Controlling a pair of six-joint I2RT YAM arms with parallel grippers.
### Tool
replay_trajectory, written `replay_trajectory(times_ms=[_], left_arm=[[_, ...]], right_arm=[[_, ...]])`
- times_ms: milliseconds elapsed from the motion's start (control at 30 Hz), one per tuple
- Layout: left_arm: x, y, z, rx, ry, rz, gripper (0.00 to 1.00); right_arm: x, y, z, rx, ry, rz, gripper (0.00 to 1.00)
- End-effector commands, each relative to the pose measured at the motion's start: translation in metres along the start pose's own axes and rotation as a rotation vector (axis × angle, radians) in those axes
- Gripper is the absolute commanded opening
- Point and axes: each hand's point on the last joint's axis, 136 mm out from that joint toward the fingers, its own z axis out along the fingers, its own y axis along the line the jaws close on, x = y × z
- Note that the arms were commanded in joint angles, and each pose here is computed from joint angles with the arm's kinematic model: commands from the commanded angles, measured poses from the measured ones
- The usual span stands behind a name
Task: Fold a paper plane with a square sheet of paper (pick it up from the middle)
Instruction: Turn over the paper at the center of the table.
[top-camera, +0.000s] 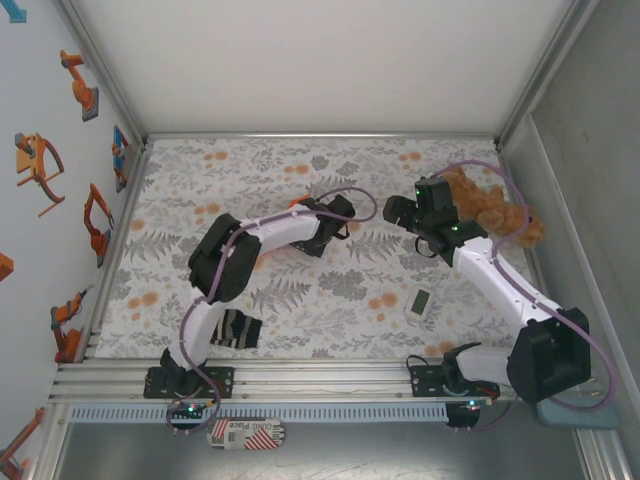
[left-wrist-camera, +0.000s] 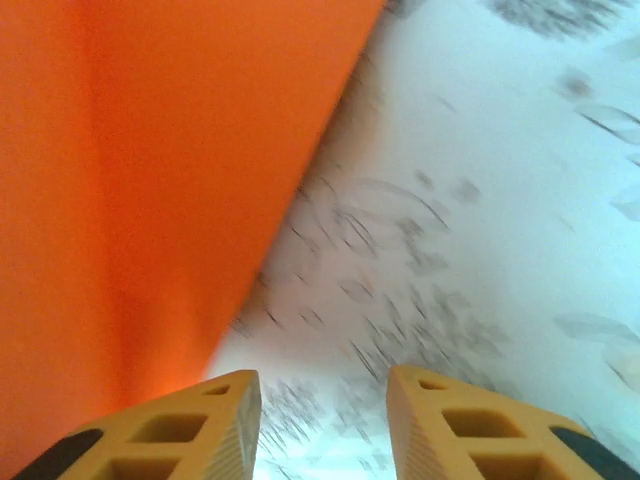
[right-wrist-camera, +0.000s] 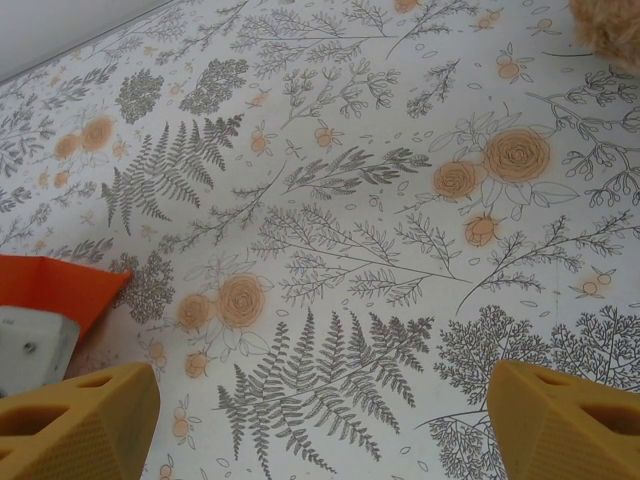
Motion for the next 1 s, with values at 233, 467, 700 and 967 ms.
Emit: replay_trajectory(times_ms=[233,467,700,967], left_arm=[[0.0,-0.032,-0.095,0.55,-0.129,-0.216,0.5],[-0.008,0.023,-0.079,0.573,-0.16,-0.419,0.57],[-0.001,0.038,-0.04,0.604,-0.095,-0.476,0.57],[-0.01,0.055,0.002,0.543,-0.072,-0.551,0.57]], right_arm=[[-0.003,0.002,0.009,-0.011,0.001,0.058,0.84],[0.003,0.012,0.02,-0.057,0.045,0.067,0.83],[0.013,0.013,0.029,-0.071,0.081,0.083,0.82],[0.02,0.017,0.036,-0.096,0.114,0.089,0.82]])
